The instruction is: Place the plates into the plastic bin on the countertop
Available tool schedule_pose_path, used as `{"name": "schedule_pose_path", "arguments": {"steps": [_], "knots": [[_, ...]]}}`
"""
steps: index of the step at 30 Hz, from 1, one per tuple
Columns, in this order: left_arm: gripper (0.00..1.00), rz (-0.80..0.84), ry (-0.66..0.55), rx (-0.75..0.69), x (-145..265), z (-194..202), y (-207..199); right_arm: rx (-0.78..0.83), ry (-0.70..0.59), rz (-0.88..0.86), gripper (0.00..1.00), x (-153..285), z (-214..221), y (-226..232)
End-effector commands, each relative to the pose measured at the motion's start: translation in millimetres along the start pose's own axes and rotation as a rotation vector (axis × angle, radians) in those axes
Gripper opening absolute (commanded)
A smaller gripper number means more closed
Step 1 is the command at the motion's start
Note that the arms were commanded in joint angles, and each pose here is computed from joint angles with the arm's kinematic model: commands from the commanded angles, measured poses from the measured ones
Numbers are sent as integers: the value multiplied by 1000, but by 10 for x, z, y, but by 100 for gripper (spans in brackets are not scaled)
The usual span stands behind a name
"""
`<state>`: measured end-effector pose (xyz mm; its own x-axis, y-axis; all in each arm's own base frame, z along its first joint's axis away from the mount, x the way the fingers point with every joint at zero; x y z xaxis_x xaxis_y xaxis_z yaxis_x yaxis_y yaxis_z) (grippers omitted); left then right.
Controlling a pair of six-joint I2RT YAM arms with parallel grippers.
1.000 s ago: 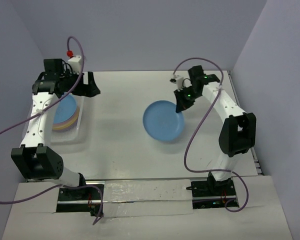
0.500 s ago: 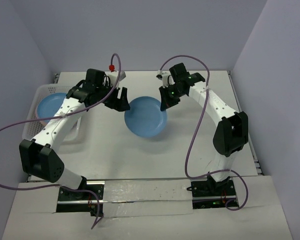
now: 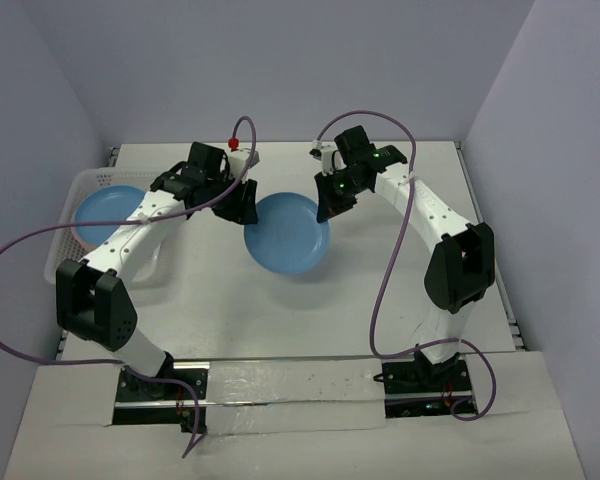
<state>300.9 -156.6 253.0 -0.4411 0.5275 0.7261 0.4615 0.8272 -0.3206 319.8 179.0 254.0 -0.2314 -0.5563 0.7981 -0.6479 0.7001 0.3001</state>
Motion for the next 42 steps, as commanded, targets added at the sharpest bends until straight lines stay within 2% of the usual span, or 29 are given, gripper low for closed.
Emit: {"name": "schedule_pose_path", "arguments": {"steps": [1,4,5,6,8,10,12,13,15,17,18,24,27,31,37,40,41,42], "knots": [[41,-8,-29,-4,-31,-52,-15,36,-100,-26,0,218,-174,135],[20,5,-29,-1,-24,-48,-18,36,-102,-27,0,227,-180,140],[6,9,-28,2,-18,-44,-23,36,-102,-25,8,227,-182,138],[0,13,-27,5,-10,-42,-23,37,-103,-25,15,229,-187,139],[0,33,-25,12,25,-38,-15,39,-107,-25,39,246,-193,146],[0,39,-41,31,103,-68,49,16,-112,-22,56,266,-199,159],[0,33,-57,64,228,-110,195,11,-121,-17,86,307,-209,175],[0,21,-62,88,310,-124,298,14,-132,-10,96,348,-217,181],[0,-4,-95,121,470,-178,504,15,-146,-11,99,411,-221,179],[0,-85,-147,182,802,-213,916,13,-176,-16,100,515,-221,167],[0,-97,-152,178,835,-218,963,12,-188,-12,100,554,-217,147],[0,-487,-319,347,2027,-191,2111,-41,-189,23,100,619,-64,-103],[0,-583,-297,444,2267,-13,2563,-71,-187,41,100,620,-9,-215],[0,-645,-252,484,2254,122,2924,-85,-201,57,100,637,12,-301],[4,-612,-210,518,2005,258,3120,-68,-194,75,100,623,38,-375],[20,-583,-175,538,1890,323,3199,-69,-192,80,100,623,50,-382],[34,-584,-173,539,1895,323,3195,-69,-193,82,100,630,51,-381],[53,-589,-172,538,1905,320,3195,-70,-194,86,100,638,54,-382]]}}
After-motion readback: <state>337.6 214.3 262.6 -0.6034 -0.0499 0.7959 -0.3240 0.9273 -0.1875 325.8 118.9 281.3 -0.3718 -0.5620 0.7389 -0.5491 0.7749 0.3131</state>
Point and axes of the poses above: each gripper's point midway between its finger pads, its own x axis back along the fingers, its own y axis along the line the jaws close on, z = x × y, the point moved 10 cm from there along x, back along the fingers, and after that the axes turned 8 degrees about x, right-handed, at the moved point
